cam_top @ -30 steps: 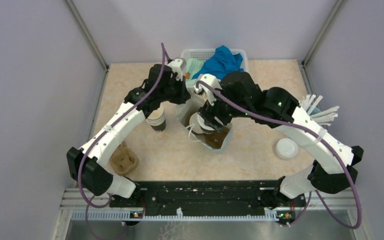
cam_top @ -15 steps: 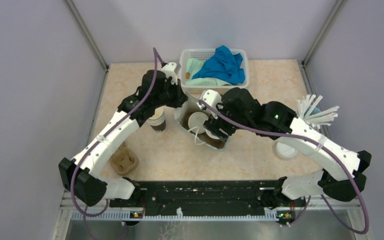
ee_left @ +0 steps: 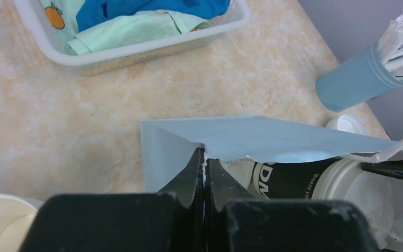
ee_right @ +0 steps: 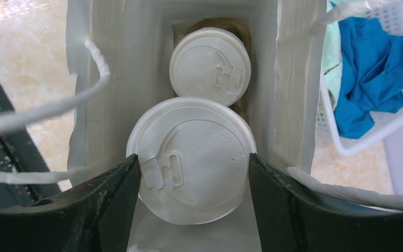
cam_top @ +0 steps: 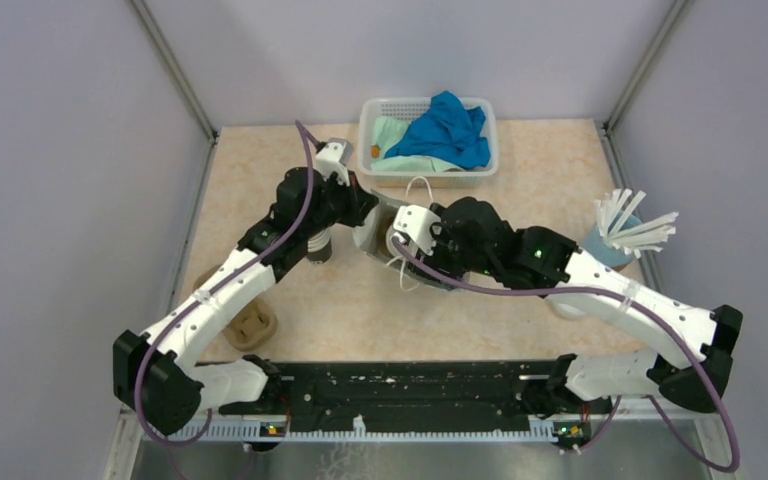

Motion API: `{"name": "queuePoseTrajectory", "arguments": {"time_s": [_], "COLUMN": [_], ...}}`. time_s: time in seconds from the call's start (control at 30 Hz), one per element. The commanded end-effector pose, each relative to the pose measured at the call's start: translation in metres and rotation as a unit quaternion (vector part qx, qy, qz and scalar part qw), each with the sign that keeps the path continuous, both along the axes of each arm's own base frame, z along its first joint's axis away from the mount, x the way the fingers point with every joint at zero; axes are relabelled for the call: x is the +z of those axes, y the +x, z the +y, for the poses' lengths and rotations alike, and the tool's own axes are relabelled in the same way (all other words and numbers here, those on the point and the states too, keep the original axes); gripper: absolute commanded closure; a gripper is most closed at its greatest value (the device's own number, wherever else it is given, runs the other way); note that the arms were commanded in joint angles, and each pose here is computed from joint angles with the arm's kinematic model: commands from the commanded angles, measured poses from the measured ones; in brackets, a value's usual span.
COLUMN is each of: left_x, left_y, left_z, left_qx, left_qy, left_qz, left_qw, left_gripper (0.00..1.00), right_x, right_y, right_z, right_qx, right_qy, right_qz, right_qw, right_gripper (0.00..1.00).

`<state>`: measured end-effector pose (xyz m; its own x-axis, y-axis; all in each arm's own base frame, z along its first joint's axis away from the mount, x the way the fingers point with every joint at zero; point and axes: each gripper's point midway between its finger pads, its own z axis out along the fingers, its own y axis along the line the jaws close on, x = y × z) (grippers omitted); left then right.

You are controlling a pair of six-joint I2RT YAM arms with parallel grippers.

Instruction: Pack the takeout coffee

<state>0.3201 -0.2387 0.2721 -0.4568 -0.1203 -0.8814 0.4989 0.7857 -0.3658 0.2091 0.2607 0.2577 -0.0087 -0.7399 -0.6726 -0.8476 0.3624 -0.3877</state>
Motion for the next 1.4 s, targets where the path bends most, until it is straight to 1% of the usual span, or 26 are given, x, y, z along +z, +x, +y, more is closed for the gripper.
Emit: {"name": "queuePoseTrajectory", "arguments": {"time_s": [0.0, 0.1, 0.27, 0.47, 0.6, 1.03, 1.27, 1.37], "left_x": [0.059, 0.059, 0.053, 0.037, 0.028, 0.017, 0.016, 0.016], "left_y": [0.007, 0.008, 0.009, -0.005, -0.014, -0.029, -0.038, -0.041], "left_z": [-0.007, -0.004, 0.002, 0.004, 0.007, 0.005, 0.003, 0.001], "left_qx": [-0.008, -0.007, -0.002, -0.020, -0.027, -0.044, -0.058, -0.063], "left_qy": [-0.059, -0.056, -0.038, -0.036, -0.037, -0.047, -0.052, -0.057], "left_qz": [-0.123, -0.149, -0.180, -0.192, -0.194, -0.186, -0.179, -0.178], "left_qw": [0.991, 0.987, 0.983, 0.980, 0.980, 0.980, 0.981, 0.980], "left_gripper": [1.00, 1.00, 1.00, 1.00, 1.00, 1.00, 1.00, 1.00], "right_x": [0.024, 0.025, 0.013, 0.005, 0.005, -0.015, -0.031, -0.033], "right_y": [0.018, 0.026, 0.034, 0.035, 0.043, 0.069, 0.062, 0.060], "right_z": [0.009, 0.007, -0.004, -0.007, -0.008, -0.005, -0.011, -0.012], "right_qx": [0.008, 0.001, -0.011, -0.022, -0.033, -0.058, -0.061, -0.064], "right_qy": [0.028, 0.025, -0.002, 0.015, 0.027, 0.028, 0.021, 0.029], "right_qz": [-0.086, -0.114, -0.141, -0.150, -0.165, -0.159, -0.130, -0.126], "right_qw": [0.996, 0.993, 0.990, 0.988, 0.985, 0.985, 0.989, 0.989], "right_gripper": [0.32, 0.31, 0.31, 0.33, 0.33, 0.34, 0.34, 0.34]}}
